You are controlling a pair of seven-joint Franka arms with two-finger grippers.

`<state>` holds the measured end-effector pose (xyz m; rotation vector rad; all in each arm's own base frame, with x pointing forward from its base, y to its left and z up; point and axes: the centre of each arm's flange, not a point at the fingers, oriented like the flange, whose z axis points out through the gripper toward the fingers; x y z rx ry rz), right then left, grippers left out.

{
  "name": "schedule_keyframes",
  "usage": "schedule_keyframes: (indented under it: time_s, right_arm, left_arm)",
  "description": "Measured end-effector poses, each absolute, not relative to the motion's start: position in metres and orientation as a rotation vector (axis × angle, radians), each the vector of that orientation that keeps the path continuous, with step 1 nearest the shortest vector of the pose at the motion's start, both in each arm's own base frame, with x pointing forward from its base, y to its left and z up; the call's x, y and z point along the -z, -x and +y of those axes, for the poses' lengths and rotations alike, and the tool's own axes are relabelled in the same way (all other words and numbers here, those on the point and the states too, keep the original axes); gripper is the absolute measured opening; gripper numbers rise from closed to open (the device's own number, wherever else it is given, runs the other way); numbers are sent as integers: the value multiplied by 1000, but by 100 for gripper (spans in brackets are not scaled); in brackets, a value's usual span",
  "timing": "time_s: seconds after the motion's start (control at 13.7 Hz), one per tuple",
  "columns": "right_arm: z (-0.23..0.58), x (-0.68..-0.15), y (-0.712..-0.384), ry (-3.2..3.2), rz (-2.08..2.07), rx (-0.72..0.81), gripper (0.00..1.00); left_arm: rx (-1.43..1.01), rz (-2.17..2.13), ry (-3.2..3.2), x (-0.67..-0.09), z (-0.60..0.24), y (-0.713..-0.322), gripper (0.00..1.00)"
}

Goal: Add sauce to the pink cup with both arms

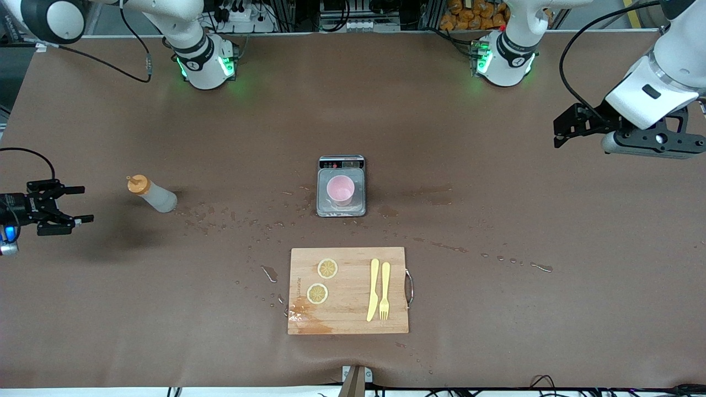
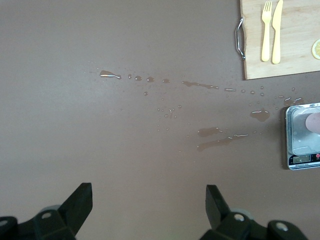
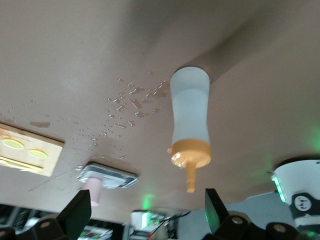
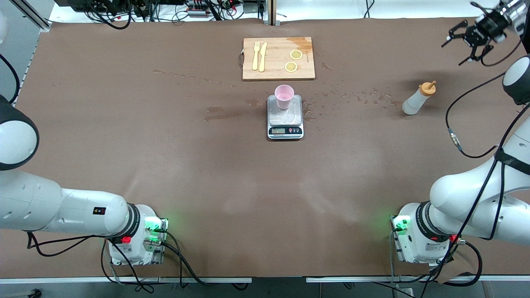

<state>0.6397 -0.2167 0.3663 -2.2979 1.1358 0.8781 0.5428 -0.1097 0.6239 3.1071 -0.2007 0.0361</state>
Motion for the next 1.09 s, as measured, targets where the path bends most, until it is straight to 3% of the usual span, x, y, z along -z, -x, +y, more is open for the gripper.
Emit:
schedule_keyframes:
  time_s: [0.29, 0.66, 1.09]
  right_arm:
    - [-133, -450, -650, 2470, 982, -792, 100]
    - [-36, -507, -648, 2701, 821, -706, 100]
    - [46, -587, -632, 2915, 624, -386, 100]
  left_arm:
    - [-36, -201, -3107, -624, -110, -543, 100]
    - [-34, -200, -3107, -624, -110, -543, 100]
    - [-33, -200, -3107, -623, -110, -543, 100]
